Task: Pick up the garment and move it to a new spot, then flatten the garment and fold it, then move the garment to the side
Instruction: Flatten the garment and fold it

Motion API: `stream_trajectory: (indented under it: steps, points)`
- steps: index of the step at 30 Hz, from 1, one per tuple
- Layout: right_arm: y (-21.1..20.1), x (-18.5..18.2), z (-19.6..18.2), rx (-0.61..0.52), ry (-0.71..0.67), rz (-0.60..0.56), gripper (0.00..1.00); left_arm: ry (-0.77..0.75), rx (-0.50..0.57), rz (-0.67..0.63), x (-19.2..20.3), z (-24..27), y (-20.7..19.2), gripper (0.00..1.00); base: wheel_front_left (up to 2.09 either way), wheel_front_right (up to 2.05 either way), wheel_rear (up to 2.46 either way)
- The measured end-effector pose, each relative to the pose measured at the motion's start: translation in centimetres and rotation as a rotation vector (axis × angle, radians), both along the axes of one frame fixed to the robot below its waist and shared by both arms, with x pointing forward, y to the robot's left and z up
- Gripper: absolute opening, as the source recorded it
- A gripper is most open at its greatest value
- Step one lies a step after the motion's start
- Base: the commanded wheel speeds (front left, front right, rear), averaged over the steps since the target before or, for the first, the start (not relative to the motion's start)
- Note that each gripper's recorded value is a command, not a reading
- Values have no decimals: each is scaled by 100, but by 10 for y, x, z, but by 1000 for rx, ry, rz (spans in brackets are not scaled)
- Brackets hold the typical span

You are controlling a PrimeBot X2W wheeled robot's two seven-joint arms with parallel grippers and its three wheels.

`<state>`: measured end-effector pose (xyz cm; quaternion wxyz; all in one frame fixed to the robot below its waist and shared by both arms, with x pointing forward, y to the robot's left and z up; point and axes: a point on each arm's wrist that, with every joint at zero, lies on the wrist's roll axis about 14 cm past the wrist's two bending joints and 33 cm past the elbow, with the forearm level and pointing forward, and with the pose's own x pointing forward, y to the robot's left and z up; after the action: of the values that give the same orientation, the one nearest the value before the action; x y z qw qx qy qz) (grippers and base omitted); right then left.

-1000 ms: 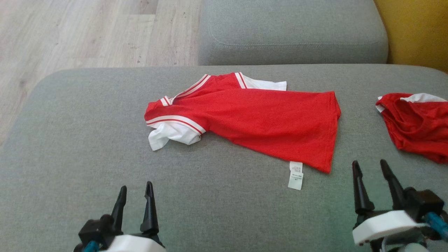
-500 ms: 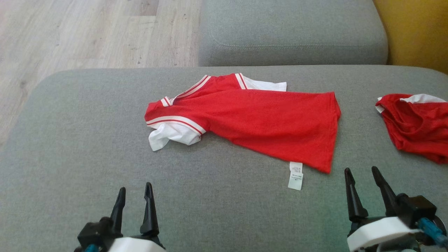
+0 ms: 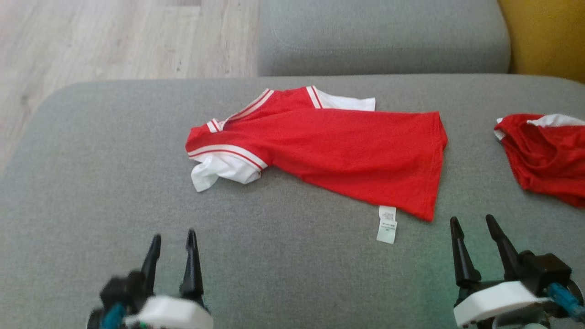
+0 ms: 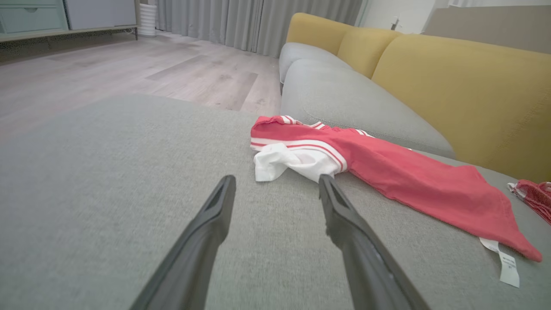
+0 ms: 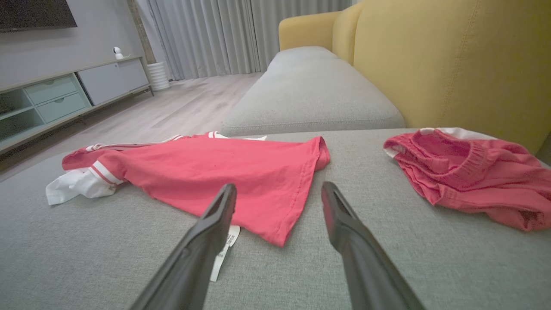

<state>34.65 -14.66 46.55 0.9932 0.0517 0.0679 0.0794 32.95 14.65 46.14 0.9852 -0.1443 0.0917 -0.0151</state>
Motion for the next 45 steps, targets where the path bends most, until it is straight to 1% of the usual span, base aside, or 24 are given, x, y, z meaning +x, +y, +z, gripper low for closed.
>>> stream_trajectory:
  steps: [1, 2, 3, 4, 8, 15, 20, 24, 25, 26, 27, 28, 32, 37, 41, 45]
  points:
    - [0, 0, 0, 0, 0, 0, 100, 0, 0, 0, 0, 0, 0, 100, 0, 0, 0]
    - [0, 2, -2, 0, 7, 0, 100, -4, 15, -14, 14, 3, 1, 100, 0, 0, 0]
    - [0, 2, -2, 0, 7, 0, 100, -4, 15, -14, 14, 3, 1, 100, 0, 0, 0]
    - [0, 4, -3, -3, 13, 1, 100, -6, 21, -22, 22, 5, 1, 100, 0, 0, 0]
    - [4, 22, 4, -16, -12, 11, 100, 13, 49, -57, 55, 3, 0, 100, 0, 0, 0]
    - [8, 55, 10, -33, -38, 24, 100, 168, 78, -70, 96, -42, 4, 100, 0, 0, 0]
    - [2, 68, -1, -44, -17, 11, 100, 238, 85, -72, 118, -69, 3, 100, 0, 0, 0]
    - [-3, 72, -12, -50, 13, -3, 100, 288, 85, -95, 127, -88, -2, 100, 0, 0, 0]
    - [-4, 73, -14, -51, 17, -6, 100, 298, 88, -99, 128, -92, -3, 69, 0, 0, 0]
    - [-5, 73, -15, -52, 20, -9, 100, 311, 89, -107, 129, -95, -4, 35, 0, 0, 0]
    - [-6, 72, -17, -53, 23, -12, 100, 310, 87, -114, 130, -96, -6, 8, 0, 0, 0]
    - [-7, 72, -17, -53, 26, -13, 100, 300, 84, -118, 131, -94, -7, 0, 0, 0, 0]
    - [-10, 71, -15, -54, 16, -23, 100, 228, 64, -125, 133, -79, -13, 0, 0, 0, 0]
    - [-10, 71, -6, -51, -7, -25, 100, 89, 32, -135, 133, -39, -19, 0, 0, 0, 0]
    - [-6, 70, 4, -47, -32, -16, 100, 15, 22, -137, 114, -11, -20, 0, 0, 0, 0]
    - [-4, 63, 8, -43, -40, -11, 100, 2, 1, -138, 80, 7, -19, 0, 0, 0, 0]
